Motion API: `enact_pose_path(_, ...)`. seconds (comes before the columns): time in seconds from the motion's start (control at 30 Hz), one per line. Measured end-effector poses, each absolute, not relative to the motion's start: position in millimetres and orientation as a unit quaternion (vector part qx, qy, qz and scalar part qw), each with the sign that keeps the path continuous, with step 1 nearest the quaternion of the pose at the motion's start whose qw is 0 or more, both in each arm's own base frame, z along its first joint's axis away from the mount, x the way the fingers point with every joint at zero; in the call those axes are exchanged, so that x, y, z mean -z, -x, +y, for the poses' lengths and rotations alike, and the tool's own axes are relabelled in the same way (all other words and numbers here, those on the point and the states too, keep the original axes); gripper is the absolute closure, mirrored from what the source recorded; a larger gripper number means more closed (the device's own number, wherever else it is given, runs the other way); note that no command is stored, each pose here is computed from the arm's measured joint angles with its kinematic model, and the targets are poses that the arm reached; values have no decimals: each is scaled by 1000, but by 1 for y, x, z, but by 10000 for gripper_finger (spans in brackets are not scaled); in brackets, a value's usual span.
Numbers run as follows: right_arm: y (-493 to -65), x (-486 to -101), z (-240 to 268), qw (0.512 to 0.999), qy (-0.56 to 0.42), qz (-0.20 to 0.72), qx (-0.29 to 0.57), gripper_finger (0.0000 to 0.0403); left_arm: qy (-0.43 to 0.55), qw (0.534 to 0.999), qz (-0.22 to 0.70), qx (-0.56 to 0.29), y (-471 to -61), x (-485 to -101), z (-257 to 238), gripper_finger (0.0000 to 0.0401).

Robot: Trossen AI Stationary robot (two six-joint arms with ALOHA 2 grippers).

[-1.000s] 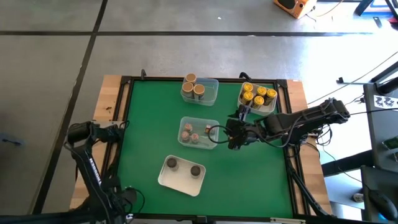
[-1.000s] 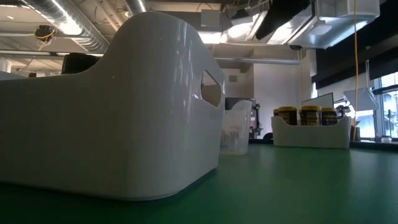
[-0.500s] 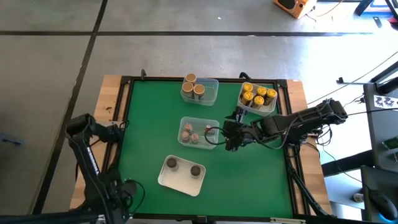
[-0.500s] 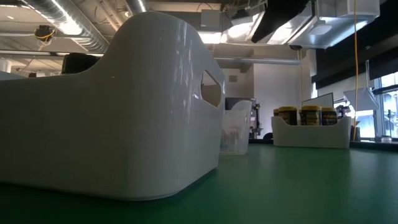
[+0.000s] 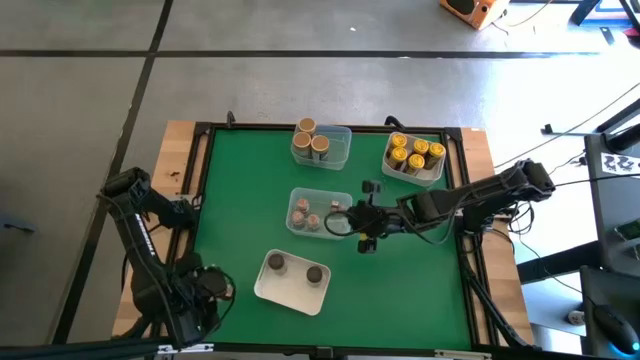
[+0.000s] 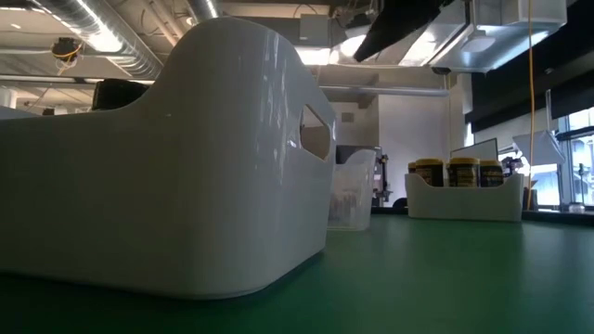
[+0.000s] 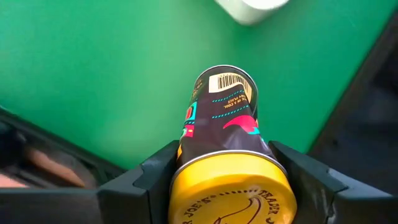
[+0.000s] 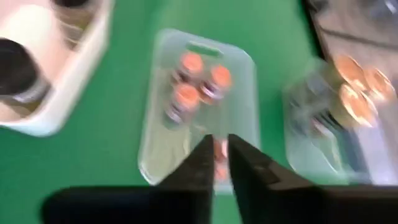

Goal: Sort spices by type
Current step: Put the yellow seasoning bottle into the top white bin

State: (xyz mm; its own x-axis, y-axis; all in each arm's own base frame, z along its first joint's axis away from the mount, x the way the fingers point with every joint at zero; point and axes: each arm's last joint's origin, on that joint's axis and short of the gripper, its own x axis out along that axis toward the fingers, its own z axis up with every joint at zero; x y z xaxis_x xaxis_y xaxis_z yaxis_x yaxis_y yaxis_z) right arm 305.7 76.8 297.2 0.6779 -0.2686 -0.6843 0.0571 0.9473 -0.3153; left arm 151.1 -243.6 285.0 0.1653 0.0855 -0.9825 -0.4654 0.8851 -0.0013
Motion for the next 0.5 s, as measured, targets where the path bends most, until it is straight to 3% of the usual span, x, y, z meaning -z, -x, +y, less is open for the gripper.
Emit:
enact_pose_path(0.1, -315, -284, 77, 922, 148, 357, 33, 393, 120, 767, 600, -192, -153, -281, -239, 186)
enact_pose_path(0.5, -352, -251, 62, 972, 87, 196, -98, 398, 20, 805, 551, -220, -185, -278, -209, 186)
